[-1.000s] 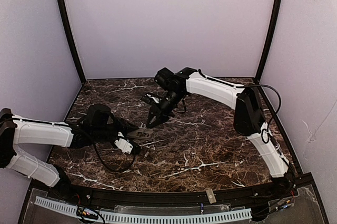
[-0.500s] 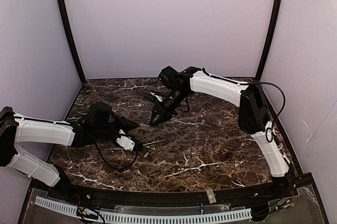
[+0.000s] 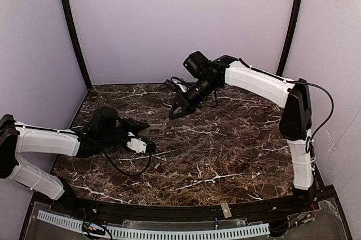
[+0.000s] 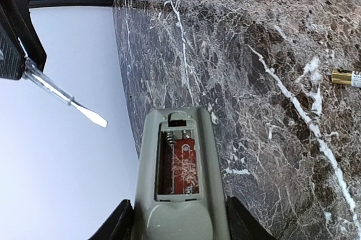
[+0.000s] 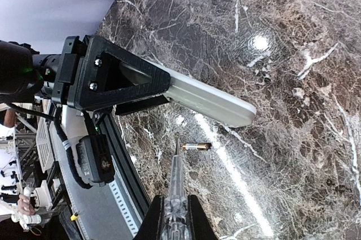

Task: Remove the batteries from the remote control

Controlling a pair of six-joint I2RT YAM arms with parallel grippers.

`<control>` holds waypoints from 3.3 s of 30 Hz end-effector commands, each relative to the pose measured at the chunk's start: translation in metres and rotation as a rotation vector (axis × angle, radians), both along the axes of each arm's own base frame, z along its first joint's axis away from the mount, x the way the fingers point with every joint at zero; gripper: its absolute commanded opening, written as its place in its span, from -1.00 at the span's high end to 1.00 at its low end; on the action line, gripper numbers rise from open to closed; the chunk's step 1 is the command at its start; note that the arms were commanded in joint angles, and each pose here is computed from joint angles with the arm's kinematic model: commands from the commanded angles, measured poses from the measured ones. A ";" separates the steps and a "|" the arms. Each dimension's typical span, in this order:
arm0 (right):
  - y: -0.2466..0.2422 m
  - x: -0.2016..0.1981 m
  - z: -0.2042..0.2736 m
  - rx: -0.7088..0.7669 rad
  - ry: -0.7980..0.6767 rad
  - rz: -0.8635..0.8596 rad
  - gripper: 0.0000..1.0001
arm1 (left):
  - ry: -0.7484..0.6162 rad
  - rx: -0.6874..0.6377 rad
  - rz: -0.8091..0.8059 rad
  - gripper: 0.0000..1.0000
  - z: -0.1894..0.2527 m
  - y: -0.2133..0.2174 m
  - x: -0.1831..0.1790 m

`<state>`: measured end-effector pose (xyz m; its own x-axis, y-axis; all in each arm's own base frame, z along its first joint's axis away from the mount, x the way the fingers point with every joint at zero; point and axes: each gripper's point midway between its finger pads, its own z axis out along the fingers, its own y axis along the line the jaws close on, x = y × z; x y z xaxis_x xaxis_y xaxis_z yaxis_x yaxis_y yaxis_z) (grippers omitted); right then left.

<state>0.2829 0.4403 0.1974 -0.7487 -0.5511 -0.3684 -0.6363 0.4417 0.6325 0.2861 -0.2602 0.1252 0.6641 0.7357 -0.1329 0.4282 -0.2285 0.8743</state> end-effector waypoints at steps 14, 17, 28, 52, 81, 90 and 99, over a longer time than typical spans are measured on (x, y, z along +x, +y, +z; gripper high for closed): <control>-0.055 0.012 0.024 -0.026 -0.198 -0.157 1.00 | 0.094 -0.307 0.137 0.99 0.052 -0.002 0.004; -0.061 0.010 0.018 -0.030 -0.207 -0.177 1.00 | 0.130 -0.362 0.157 0.99 0.060 0.000 0.001; -0.074 0.019 0.019 -0.017 -0.295 -0.262 1.00 | 0.328 -0.945 0.572 0.99 0.116 0.047 0.014; -0.091 0.024 0.001 0.041 -0.352 -0.420 1.00 | 0.598 -1.243 1.447 0.99 -0.029 0.144 -0.003; -0.127 0.011 -0.014 -0.017 -0.365 -0.516 1.00 | 0.618 -1.125 1.397 -0.74 -0.059 0.149 -0.020; -0.133 0.003 -0.004 -0.012 -0.376 -0.504 1.00 | 0.626 -1.086 1.268 -0.92 -0.025 0.131 -0.014; -0.143 -0.018 0.007 -0.019 -0.352 -0.463 1.00 | 0.752 -1.107 0.939 -0.91 0.041 0.074 -0.009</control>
